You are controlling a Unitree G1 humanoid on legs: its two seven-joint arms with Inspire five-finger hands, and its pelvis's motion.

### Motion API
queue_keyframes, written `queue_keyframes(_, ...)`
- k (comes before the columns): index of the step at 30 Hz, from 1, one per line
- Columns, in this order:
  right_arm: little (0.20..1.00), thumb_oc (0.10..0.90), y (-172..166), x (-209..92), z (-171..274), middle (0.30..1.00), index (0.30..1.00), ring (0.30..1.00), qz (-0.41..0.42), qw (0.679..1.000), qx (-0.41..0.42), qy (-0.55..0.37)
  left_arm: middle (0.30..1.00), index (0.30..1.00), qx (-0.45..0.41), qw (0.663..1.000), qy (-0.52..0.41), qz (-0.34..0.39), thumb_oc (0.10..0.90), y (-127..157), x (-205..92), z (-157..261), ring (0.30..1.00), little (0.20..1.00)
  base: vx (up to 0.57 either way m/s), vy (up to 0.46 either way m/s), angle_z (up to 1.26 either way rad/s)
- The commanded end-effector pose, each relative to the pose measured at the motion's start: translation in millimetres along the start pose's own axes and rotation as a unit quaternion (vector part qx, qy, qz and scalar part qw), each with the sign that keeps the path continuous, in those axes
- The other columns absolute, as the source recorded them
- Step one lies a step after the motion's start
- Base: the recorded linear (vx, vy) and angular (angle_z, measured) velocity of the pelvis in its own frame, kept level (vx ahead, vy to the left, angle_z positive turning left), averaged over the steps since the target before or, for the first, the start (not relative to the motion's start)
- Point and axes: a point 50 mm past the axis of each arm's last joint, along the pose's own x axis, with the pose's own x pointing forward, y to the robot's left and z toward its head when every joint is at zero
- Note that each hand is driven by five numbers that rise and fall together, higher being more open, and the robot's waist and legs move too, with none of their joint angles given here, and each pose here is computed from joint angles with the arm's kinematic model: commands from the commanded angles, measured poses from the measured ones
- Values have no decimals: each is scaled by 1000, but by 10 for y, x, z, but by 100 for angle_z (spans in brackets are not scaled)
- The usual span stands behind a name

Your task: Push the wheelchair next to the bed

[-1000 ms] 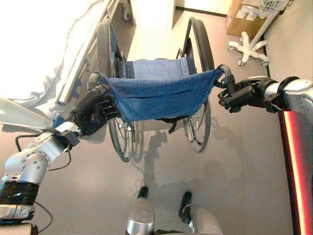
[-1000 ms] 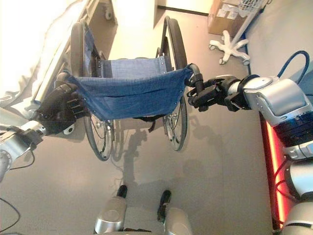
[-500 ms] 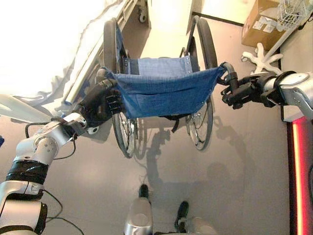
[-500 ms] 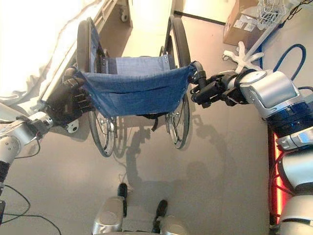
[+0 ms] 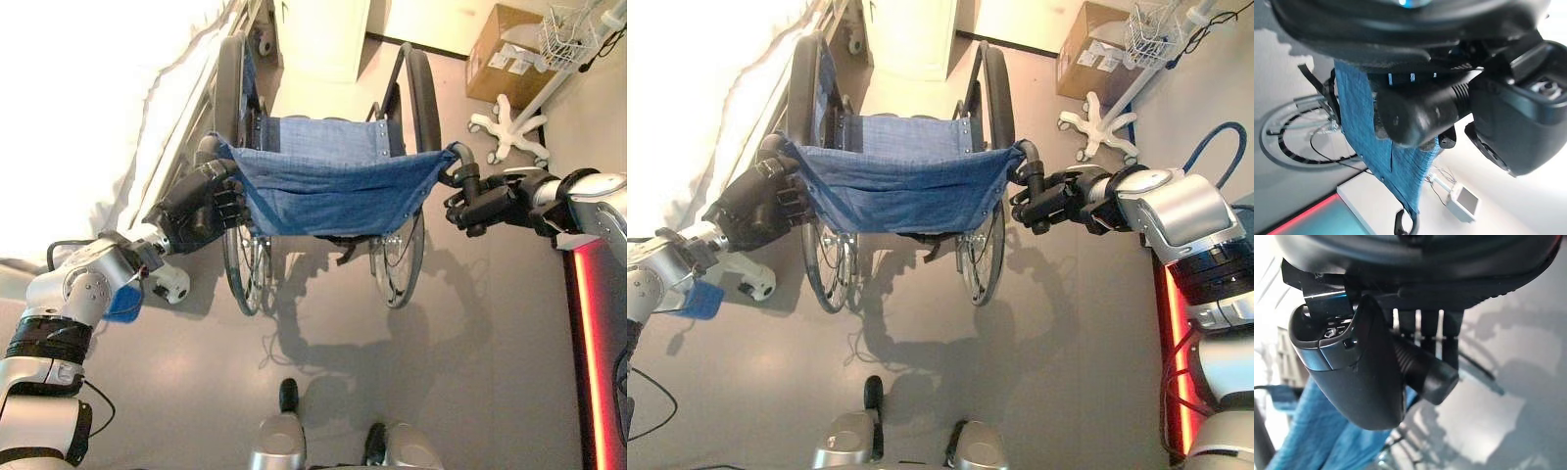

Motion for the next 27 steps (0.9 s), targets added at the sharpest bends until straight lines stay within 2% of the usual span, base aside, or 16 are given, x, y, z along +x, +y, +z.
queue_keyframes(1, 300, 400, 350, -61, 290, 300, 300, 300, 68, 984, -127, -102, 300, 300, 44, 988, -146, -21, 400, -194, 36, 728, 300, 300, 97, 30, -1)
queue_keyframes(8, 300, 400, 416, -29, 361, 300, 300, 300, 75, 985, -124, -95, 300, 300, 44, 988, -146, -32, 400, -271, 117, 672, 300, 300, 106, 2, 22)
queue_keyframes(27, 300, 400, 523, 113, 405, 300, 300, 300, 53, 988, -103, -101, 300, 300, 36, 989, -142, -23, 400, -171, 57, 583, 300, 300, 40, -6, 1)
